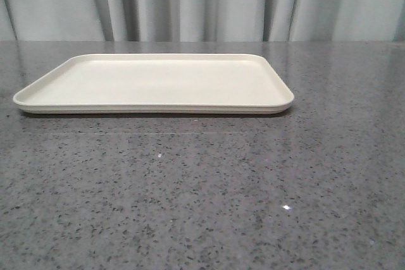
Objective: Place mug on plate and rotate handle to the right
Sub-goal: 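Lift the mug with the left gripper and carry it over the tray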
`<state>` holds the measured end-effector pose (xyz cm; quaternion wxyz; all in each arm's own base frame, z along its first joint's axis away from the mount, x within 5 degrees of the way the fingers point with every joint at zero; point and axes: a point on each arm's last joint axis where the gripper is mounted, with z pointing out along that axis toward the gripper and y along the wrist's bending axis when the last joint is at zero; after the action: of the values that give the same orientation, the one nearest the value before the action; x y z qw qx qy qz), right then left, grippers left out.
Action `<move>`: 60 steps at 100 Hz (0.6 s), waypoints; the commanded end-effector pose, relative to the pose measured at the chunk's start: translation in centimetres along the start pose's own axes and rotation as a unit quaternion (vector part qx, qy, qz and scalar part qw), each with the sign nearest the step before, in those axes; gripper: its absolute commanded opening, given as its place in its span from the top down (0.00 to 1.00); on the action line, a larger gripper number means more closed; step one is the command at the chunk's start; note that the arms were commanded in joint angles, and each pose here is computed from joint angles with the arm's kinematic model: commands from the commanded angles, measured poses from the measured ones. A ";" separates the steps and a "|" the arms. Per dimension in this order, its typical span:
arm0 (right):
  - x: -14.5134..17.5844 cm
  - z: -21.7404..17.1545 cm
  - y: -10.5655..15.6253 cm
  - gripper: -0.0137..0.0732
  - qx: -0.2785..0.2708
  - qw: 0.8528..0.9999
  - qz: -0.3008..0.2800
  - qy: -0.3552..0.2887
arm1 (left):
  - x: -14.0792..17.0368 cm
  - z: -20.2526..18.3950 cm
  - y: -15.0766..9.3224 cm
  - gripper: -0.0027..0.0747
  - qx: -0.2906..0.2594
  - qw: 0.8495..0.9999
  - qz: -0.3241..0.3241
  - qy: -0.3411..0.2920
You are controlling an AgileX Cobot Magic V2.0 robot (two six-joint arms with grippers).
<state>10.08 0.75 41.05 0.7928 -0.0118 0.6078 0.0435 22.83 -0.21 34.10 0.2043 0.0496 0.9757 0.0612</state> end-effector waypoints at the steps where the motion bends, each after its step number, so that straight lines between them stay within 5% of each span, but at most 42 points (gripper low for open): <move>1: -1.1 0.2 0.2 0.30 -0.007 1.000 -0.003 -0.014 | -1.0 -2.9 0.0 0.99 0.012 0.998 0.003 -0.067; 60: -1.1 0.1 0.3 0.30 -0.016 1.000 -0.003 -0.015 | -5.4 -11.2 -0.5 0.99 0.094 0.978 0.032 -0.185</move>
<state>10.07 0.87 41.06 0.7930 -0.0172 0.6071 0.0477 23.06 -1.87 44.13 0.3314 0.0959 0.9384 -0.0165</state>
